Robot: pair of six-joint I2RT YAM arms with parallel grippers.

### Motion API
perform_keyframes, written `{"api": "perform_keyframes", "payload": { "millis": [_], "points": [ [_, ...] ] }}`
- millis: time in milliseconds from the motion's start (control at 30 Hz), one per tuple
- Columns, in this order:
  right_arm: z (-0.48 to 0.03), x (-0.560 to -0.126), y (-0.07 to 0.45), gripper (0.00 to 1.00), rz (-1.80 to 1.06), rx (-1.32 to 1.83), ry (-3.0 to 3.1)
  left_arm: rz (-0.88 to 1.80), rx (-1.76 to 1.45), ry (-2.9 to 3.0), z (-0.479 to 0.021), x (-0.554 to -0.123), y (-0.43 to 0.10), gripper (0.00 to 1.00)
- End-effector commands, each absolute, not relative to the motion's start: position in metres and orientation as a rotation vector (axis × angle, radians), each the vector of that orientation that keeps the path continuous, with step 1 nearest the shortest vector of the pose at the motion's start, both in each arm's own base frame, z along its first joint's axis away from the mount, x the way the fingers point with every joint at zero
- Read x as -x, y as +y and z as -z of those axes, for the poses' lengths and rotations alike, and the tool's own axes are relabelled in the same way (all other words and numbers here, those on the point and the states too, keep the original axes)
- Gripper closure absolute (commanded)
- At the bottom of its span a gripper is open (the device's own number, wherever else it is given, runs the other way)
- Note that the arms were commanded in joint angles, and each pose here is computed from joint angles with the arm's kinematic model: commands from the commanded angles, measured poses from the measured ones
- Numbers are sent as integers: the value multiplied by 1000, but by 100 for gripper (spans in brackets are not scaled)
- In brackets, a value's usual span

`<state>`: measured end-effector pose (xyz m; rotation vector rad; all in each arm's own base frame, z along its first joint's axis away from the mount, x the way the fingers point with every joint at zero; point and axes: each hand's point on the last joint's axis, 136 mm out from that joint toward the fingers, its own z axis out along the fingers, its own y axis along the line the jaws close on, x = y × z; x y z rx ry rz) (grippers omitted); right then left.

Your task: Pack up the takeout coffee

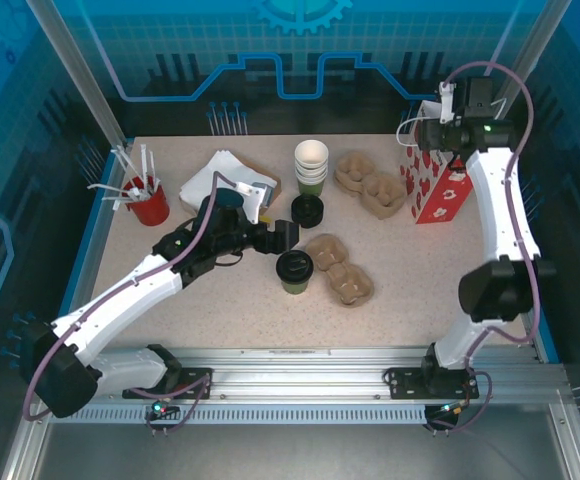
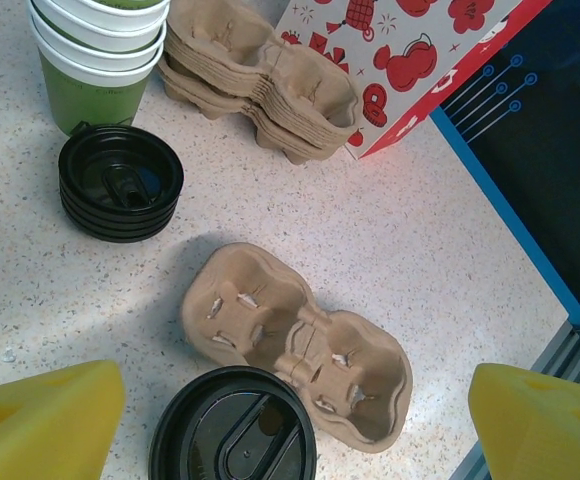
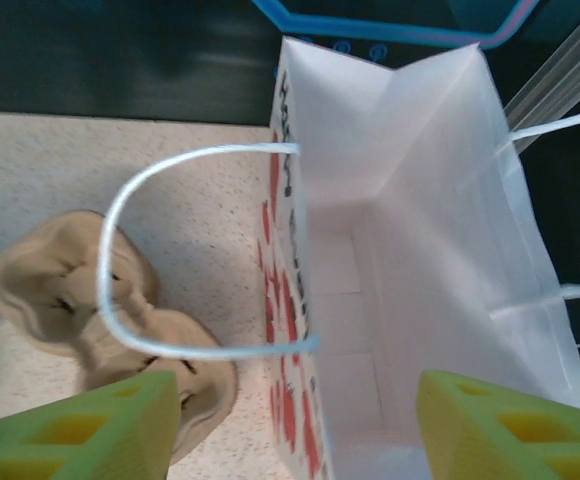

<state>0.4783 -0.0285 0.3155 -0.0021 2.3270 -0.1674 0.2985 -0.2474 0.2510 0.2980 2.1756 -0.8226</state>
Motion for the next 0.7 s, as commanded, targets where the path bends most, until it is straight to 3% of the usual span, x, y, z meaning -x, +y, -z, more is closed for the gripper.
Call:
{"api": "perform_keyframes", "payload": {
  "millis": [0,433,667],
  "points": [
    [-304,-487,-36,42,139,2,2382,845,-343,2129,-268,-301,-256,9],
    [-267,-535,-44,61,25,-2,2433,817,-341,2164,-257,-299,-252,9],
    [-262,-544,-41,82,-3,35,2442,807,-346,2175,-254,-299,-252,9]
  ]
}}
